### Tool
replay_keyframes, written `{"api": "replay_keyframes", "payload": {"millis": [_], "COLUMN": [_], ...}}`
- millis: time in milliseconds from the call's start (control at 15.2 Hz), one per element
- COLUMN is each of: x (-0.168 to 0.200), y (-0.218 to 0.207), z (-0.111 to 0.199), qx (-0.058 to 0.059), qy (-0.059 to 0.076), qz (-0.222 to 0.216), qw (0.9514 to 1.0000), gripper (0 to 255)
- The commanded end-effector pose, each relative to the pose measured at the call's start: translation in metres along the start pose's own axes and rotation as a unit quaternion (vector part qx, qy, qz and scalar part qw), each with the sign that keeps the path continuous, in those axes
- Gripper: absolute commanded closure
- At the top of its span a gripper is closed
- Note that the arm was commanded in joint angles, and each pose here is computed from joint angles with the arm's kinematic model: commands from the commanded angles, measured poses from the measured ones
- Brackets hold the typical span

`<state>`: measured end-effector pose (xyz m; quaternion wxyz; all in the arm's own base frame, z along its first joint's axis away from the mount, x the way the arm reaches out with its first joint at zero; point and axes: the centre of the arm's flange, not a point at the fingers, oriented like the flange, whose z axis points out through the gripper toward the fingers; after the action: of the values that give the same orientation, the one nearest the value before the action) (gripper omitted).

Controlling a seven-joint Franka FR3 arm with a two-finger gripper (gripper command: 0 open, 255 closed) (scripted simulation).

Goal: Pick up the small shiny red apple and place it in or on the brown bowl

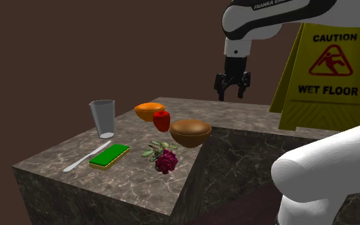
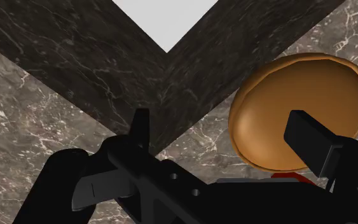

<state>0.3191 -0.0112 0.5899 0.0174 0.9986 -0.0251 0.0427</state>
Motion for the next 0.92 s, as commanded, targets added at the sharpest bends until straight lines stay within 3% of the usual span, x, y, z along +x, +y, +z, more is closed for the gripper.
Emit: {"api": "replay_keyframes", "payload": {"millis": [0,396,858], "x": [0.000,0.072,0.146], "y": [0.000,-0.042,-0.101], "z": [0.000,0.023,0.054], "qx": [0.000,-0.012,-0.026], "qy": [0.000,-0.019,-0.042], "qz": [0.000,-0.066,-0.143], "qw": [1.0000,0.9976,0.9885], "gripper": [0,0,0]}}
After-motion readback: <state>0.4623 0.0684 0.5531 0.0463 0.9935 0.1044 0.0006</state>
